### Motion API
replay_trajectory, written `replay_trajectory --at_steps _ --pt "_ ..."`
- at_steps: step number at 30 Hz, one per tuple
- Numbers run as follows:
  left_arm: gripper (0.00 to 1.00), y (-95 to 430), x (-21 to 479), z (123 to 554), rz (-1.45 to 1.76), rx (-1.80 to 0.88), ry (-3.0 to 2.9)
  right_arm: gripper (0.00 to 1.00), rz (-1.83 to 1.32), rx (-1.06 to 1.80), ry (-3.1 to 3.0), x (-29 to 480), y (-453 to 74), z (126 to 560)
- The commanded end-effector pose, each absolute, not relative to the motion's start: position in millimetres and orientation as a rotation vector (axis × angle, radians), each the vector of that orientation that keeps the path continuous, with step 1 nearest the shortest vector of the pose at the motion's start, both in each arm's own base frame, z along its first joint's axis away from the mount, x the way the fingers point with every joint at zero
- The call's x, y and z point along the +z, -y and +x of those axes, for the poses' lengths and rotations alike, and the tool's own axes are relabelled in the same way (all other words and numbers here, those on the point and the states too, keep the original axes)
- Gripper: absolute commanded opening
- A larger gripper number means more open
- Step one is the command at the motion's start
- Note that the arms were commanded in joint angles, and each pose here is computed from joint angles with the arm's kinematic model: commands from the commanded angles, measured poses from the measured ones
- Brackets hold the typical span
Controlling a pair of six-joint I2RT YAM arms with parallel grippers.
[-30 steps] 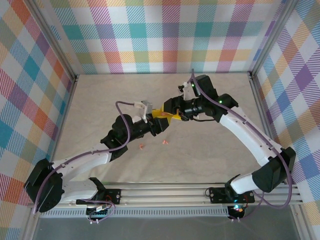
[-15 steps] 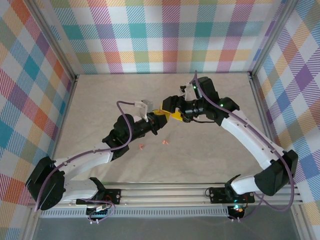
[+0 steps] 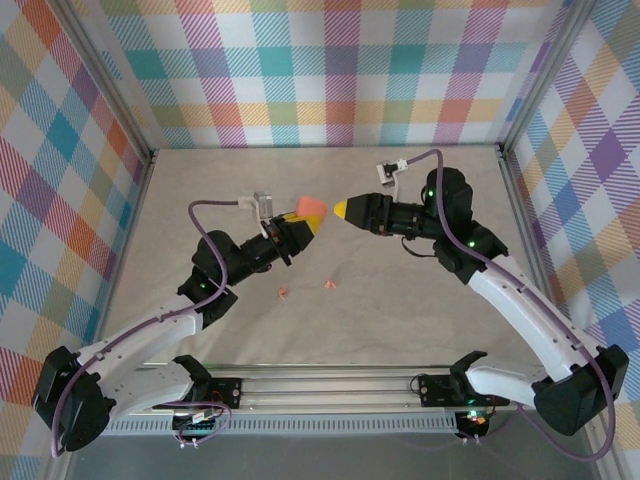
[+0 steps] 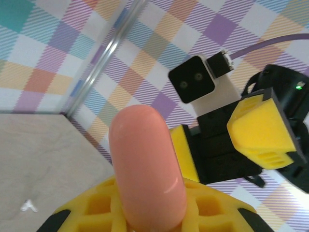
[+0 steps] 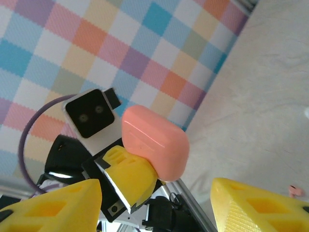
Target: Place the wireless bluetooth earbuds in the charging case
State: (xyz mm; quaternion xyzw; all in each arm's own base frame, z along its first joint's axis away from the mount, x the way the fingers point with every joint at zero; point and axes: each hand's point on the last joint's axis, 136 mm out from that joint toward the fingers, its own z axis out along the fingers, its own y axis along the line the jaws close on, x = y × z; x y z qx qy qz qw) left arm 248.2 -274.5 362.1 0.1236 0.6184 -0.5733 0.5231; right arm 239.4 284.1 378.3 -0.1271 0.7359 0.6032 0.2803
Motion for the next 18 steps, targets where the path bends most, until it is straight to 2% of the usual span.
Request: replay_trajectory --at_steps 1,5,18 --pt "0.00 272 395 230 0.320 -1.516 -1.377 0.62 -0.510 1.699 -1.804 408 -291 226" --pt "0.00 274 408 222 0.333 -1.581 -1.344 0.62 -0.531 1.709 -1.774 409 -292 226" --pt "0.00 279 416 220 0.333 -1.680 -1.308 0.49 -0.565 1.766 -1.791 398 -303 226"
